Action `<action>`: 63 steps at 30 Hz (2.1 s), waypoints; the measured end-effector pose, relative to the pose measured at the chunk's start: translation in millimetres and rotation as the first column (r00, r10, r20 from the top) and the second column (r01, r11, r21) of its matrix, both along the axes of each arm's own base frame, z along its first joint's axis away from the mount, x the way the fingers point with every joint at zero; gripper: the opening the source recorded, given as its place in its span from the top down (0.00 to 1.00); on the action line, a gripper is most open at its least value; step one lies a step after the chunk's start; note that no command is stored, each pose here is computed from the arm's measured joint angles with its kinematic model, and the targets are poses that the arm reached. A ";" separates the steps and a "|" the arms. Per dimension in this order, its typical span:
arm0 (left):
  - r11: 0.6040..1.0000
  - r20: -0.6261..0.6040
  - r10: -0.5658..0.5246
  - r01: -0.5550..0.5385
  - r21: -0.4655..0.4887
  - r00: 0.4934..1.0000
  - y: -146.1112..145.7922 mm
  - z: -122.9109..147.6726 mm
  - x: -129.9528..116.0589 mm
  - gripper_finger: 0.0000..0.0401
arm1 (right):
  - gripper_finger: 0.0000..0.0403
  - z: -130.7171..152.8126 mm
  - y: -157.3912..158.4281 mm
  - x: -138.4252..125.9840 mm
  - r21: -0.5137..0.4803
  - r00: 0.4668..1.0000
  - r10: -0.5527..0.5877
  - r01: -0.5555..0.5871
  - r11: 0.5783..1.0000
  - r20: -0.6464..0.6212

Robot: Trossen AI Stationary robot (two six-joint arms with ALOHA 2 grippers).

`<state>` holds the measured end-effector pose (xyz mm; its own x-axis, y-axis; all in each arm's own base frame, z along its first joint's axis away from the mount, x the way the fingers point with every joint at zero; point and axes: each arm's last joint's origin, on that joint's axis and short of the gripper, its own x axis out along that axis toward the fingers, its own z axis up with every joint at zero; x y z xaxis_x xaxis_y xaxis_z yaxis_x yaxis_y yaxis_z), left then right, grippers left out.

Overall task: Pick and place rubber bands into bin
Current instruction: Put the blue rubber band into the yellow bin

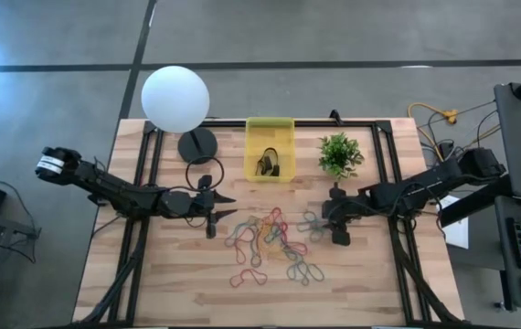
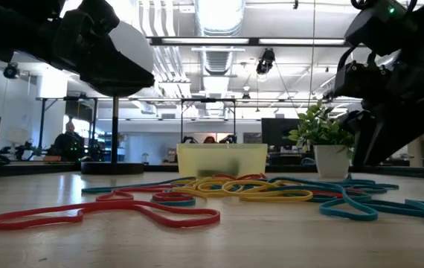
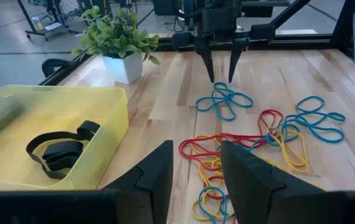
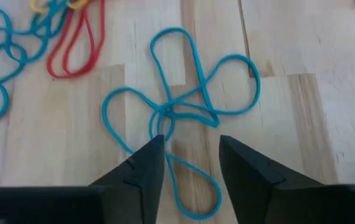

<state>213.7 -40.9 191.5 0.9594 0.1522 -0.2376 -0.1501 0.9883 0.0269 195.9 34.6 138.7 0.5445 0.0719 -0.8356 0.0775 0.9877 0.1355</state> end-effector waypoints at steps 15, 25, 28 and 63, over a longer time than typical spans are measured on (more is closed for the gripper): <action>1.000 0.000 0.000 0.000 0.000 1.000 0.0 -0.1 -0.1 0.70 | 0.63 -18.9 1.8 -1.7 0.051 0.998 0.041 -0.038 0.998 -0.055; 1.000 0.000 0.000 0.000 0.000 1.000 0.0 -0.1 -0.1 0.70 | 0.65 -33.0 3.5 3.7 0.061 0.992 0.063 -0.057 0.996 -0.110; 1.000 0.000 0.000 0.000 0.000 1.000 0.0 -0.1 -0.1 0.70 | 0.70 -33.7 3.2 3.7 0.044 0.992 0.065 -0.061 0.997 -0.111; 1.000 0.001 0.000 0.000 -0.001 1.000 0.0 0.0 0.0 0.70 | 0.98 26.5 1.4 -7.6 -0.089 0.951 0.212 -0.197 0.976 0.223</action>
<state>213.7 -40.9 191.5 0.9596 0.1521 -0.2369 -0.1504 0.9883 0.0254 188.3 36.0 165.2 0.7016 0.1515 -0.6963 -0.1529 0.9864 0.0605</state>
